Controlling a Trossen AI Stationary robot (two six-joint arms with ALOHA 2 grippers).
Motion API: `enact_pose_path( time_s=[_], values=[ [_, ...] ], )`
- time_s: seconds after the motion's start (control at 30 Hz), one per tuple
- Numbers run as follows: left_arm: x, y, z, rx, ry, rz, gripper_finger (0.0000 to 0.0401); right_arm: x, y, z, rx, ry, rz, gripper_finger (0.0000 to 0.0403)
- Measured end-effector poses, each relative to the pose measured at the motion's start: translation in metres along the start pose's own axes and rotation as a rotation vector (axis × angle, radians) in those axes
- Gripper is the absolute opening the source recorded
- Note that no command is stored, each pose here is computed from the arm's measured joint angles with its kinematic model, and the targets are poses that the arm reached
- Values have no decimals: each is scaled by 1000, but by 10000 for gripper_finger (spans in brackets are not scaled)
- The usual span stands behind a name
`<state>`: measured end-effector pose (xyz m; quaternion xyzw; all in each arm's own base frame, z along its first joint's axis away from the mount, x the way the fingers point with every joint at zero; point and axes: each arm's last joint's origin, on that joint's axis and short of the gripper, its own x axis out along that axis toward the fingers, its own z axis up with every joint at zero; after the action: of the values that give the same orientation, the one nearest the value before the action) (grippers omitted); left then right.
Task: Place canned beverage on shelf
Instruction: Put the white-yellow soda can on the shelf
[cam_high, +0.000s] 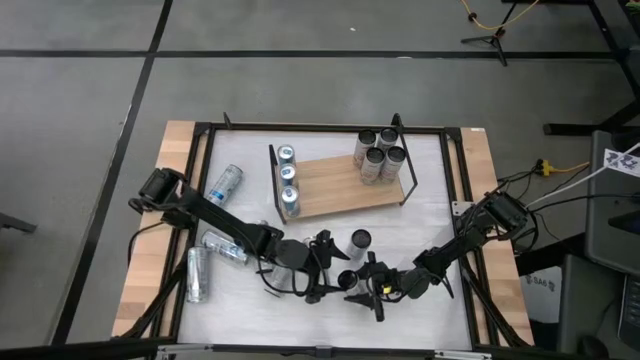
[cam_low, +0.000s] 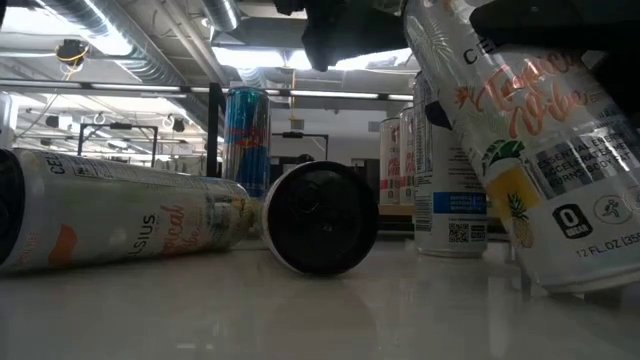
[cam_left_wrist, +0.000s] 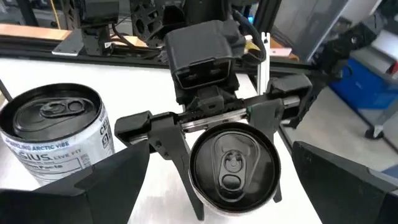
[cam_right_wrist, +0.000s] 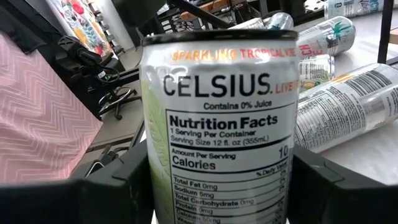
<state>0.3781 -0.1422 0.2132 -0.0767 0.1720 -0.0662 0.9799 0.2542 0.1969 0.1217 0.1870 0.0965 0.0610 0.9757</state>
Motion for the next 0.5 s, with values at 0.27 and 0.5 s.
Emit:
enact_pose_path(
  time_s=[0.27, 0.5],
  values=[
    [7, -3, -7, -10, -7, -30, 388, 0, -1, 0, -5, -14, -24, 248],
    [9, -3, -11, -9, 0, -31, 388, 0, -1, 1, -7, -28, -37, 248]
  ],
)
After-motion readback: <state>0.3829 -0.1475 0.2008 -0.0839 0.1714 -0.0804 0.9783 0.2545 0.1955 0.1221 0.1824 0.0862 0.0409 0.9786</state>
